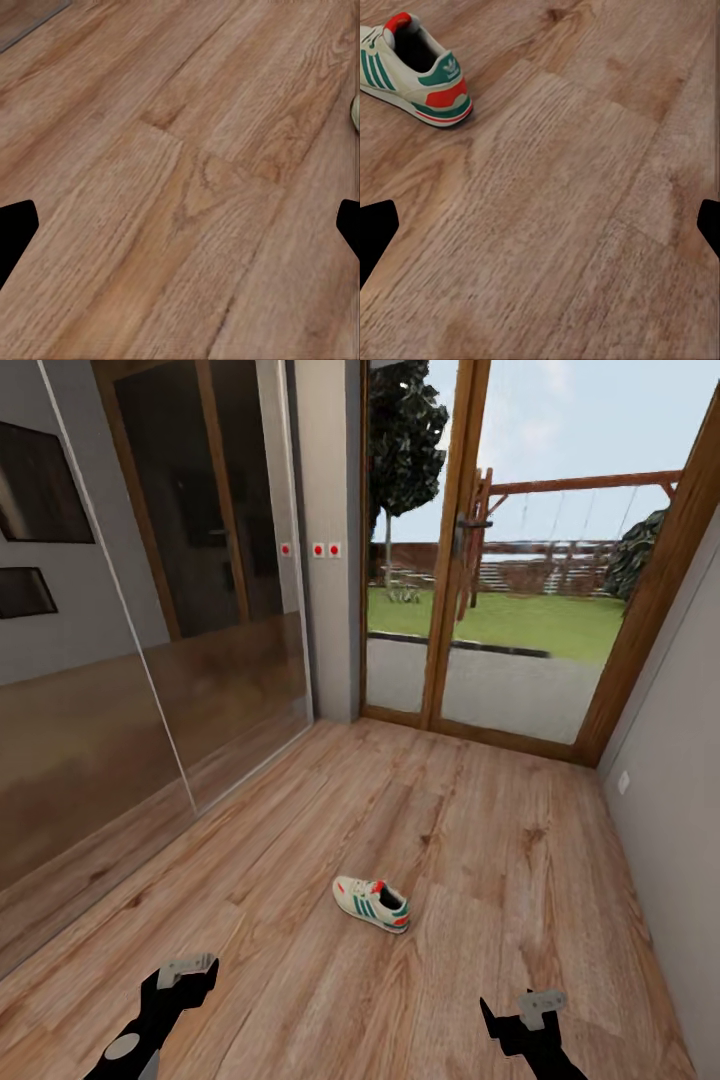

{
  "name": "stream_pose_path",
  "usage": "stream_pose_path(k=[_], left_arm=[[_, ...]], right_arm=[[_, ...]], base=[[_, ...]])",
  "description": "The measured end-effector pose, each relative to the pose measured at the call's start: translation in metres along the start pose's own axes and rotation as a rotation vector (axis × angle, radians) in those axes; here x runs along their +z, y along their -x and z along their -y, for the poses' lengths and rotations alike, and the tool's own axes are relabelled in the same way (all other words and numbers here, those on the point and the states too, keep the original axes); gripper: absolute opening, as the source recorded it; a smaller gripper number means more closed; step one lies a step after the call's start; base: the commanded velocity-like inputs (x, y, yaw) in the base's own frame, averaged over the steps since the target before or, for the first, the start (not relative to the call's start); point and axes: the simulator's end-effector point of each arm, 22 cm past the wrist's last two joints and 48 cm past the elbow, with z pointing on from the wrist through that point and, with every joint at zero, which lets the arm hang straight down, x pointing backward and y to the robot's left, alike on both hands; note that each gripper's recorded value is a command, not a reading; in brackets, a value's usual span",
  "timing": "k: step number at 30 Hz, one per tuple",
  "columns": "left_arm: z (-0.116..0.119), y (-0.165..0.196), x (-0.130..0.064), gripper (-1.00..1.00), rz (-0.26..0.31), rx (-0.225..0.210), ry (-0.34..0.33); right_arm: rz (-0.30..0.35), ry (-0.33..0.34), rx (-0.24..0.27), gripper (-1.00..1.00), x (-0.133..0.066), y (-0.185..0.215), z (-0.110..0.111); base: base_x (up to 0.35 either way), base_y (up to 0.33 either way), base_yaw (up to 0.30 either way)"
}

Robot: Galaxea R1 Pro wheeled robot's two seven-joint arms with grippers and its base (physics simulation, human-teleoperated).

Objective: Pick up the two gym shoes and the two sandals from the corridor floor and place them onto the hallstand (shoe rack) in the corridor, making sure they are on the rack and not on the floor. Arrange them so the two gym shoes are next to each other and the two sandals are next to each other.

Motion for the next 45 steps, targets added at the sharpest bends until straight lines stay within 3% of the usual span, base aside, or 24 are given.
stream_pose_path(k=[26, 45], left_arm=[[-0.0011, 0.0001, 0.0, 1.0, 0.0, 0.0, 0.002], [-0.0027, 0.0003, -0.0001, 1.0, 0.0, -0.001, 0.005]], right_arm=[[0.002, 0.001, 0.002, 1.0, 0.0006, 0.0012, -0.001], [0.001, 0.0, 0.002, 1.0, 0.0003, 0.0004, -0.001]], base=[[0.055, -0.045, 0.004], [0.148, -0.17, 0.147]])
